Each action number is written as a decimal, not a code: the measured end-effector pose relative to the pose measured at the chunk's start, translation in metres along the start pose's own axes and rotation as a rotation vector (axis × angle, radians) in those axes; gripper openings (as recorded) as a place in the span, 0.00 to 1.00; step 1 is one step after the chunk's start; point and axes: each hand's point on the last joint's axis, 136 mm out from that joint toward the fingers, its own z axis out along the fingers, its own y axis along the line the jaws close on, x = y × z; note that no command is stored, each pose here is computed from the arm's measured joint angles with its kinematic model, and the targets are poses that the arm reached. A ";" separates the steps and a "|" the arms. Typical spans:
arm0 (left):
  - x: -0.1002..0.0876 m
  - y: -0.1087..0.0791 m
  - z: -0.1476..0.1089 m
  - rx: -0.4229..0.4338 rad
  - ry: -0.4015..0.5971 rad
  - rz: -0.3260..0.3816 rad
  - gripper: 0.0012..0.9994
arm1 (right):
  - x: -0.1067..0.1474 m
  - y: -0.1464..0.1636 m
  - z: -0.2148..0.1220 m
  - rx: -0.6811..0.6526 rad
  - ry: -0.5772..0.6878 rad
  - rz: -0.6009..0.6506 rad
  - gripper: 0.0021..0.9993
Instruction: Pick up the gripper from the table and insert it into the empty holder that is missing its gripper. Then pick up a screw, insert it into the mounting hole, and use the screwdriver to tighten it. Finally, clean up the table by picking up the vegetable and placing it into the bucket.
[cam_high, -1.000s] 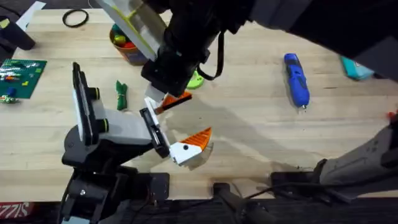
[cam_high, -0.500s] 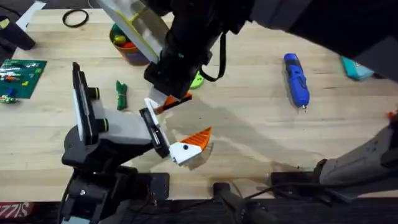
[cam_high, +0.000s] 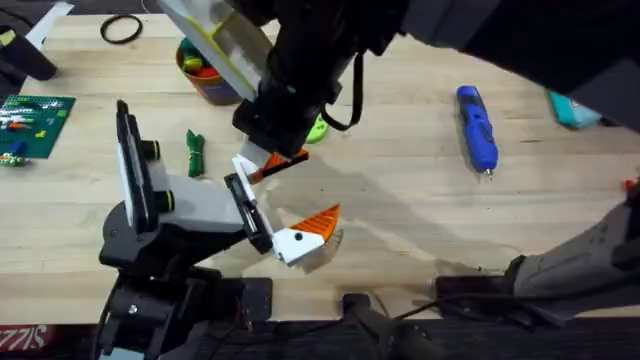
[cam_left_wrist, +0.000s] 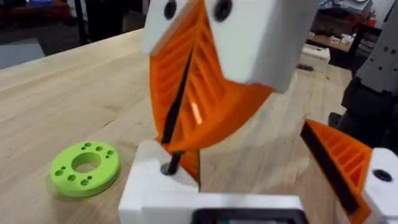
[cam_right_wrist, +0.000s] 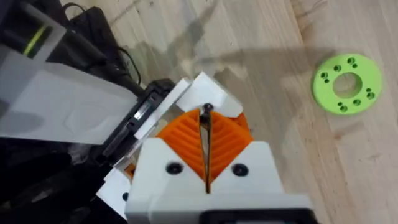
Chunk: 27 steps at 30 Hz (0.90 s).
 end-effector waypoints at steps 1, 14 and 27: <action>0.000 0.000 0.000 0.000 0.000 0.000 0.99 | 0.000 0.000 0.000 0.000 0.000 0.000 0.00; 0.001 0.001 0.000 -0.002 0.004 -0.017 0.99 | 0.001 -0.004 0.016 -0.003 0.033 0.016 0.00; 0.001 0.001 0.000 -0.006 0.003 -0.023 0.99 | 0.003 -0.008 0.016 0.022 0.042 0.027 0.94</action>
